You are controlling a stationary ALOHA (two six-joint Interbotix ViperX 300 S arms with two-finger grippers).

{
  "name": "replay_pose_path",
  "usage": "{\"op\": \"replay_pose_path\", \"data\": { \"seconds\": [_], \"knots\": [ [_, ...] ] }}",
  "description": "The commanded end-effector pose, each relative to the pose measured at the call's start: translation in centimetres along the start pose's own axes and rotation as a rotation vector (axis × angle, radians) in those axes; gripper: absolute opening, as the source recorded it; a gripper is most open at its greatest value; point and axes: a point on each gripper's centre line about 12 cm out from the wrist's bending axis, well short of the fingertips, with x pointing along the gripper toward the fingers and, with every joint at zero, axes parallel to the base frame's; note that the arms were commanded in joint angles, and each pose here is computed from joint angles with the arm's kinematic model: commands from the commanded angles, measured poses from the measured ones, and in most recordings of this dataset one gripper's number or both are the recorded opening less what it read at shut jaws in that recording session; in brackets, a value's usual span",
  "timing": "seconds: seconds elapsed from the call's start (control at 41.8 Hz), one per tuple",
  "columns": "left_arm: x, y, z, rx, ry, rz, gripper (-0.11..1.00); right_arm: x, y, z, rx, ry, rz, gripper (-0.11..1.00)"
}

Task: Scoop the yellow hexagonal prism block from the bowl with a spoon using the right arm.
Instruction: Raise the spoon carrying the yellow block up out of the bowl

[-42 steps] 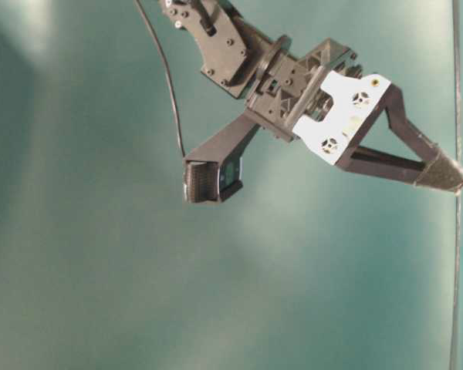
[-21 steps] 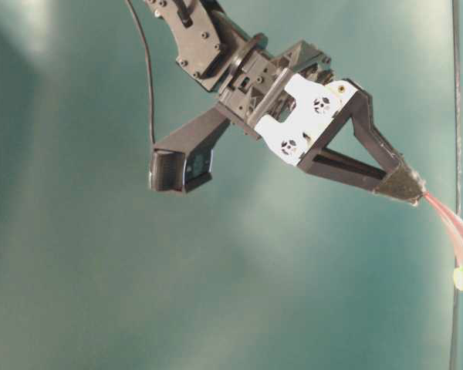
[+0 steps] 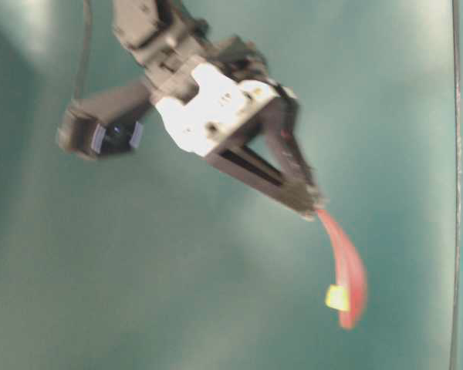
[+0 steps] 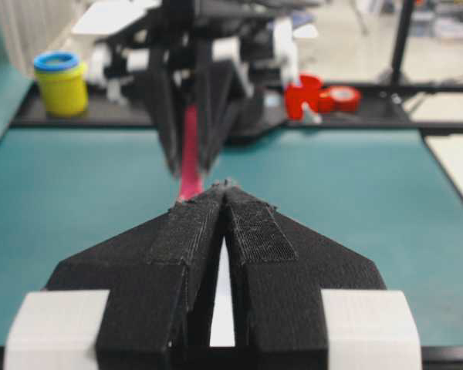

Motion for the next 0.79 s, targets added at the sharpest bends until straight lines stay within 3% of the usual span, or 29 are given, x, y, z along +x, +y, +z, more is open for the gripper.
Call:
{"op": "replay_pose_path", "data": {
  "seconds": [0.0,0.383,0.765],
  "knots": [
    [0.3,0.0,0.7,0.005,-0.017,-0.001,0.00,-2.2,0.5,1.5,-0.007,-0.083,0.016,0.24],
    [0.3,0.0,0.7,0.005,-0.017,0.001,0.00,-7.8,0.4,0.2,0.010,-0.214,0.033,0.24],
    [0.3,0.0,0.9,0.002,-0.021,0.001,0.00,-8.5,0.2,-0.7,0.019,-0.208,0.033,0.24]
  ]
}}
